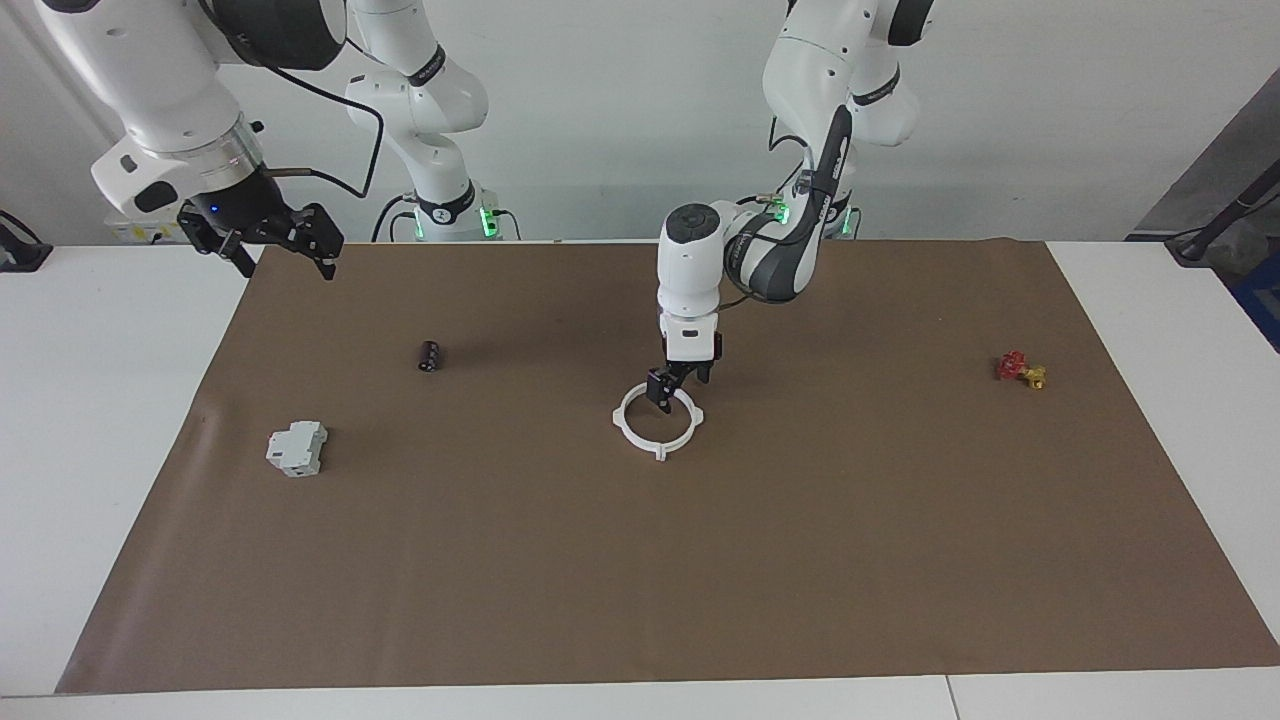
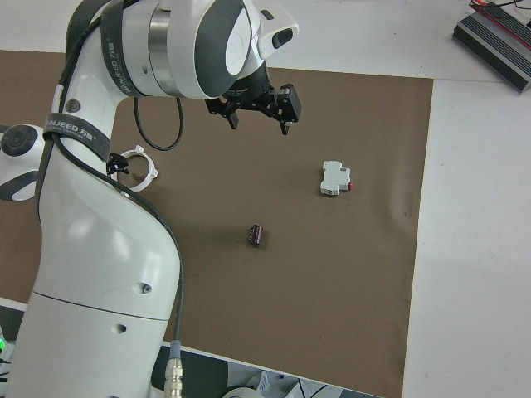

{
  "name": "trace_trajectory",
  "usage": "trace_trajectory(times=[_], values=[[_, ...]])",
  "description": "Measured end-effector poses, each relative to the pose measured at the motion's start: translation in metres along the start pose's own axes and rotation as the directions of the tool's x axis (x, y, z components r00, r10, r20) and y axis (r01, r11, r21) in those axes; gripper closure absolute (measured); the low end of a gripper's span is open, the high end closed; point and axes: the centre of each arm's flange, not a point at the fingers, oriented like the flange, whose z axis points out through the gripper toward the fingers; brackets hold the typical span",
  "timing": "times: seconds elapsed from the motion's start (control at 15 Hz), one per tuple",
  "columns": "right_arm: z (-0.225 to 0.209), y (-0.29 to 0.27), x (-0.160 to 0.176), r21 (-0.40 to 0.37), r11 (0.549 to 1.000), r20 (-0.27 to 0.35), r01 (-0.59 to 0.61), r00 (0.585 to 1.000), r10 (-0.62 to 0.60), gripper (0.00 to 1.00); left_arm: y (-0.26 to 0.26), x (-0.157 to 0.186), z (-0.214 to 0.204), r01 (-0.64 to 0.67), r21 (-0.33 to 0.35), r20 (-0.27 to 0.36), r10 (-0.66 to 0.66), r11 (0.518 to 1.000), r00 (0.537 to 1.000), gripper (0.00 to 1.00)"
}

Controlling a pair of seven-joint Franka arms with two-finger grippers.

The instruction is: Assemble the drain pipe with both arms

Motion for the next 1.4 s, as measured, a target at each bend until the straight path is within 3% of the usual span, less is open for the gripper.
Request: trace_trajectory(times=[0.27,0.47,0.6,0.87,1.14,1.4], values=[[0.0,0.0,0.0,0.0,1.0,0.0,0.0,1.0,0.0,0.0,-0.001,0.025,-0.017,0.03,0.016,-0.016,-0.03,0.999,0.999,0.0],[0.0,0.0,0.0,0.0,1.0,0.0,0.0,1.0,0.0,0.0,-0.017,0.079,-0.07,0.059,0.031,-0.046,-0.058,0.998,0.997,0.0],[0.0,0.0,0.0,0.0,1.0,0.0,0.0,1.0,0.0,0.0,-0.04,0.117,-0.104,-0.006,0.067,-0.055,0.01,0.998,0.998,0.0],[0.0,0.0,0.0,0.0,1.0,0.0,0.0,1.0,0.0,0.0,-0.098,0.213,-0.16,-0.234,0.143,0.061,0.228,0.962,0.972,0.0],[0.0,0.0,0.0,0.0,1.0,0.0,0.0,1.0,0.0,0.0,-0.191,0.321,-0.205,-0.369,0.109,0.144,0.353,0.923,0.924,0.0],[0.0,0.0,0.0,0.0,1.0,0.0,0.0,1.0,0.0,0.0,-0.257,0.346,-0.24,-0.57,0.074,0.215,0.545,0.818,0.81,0.0]])
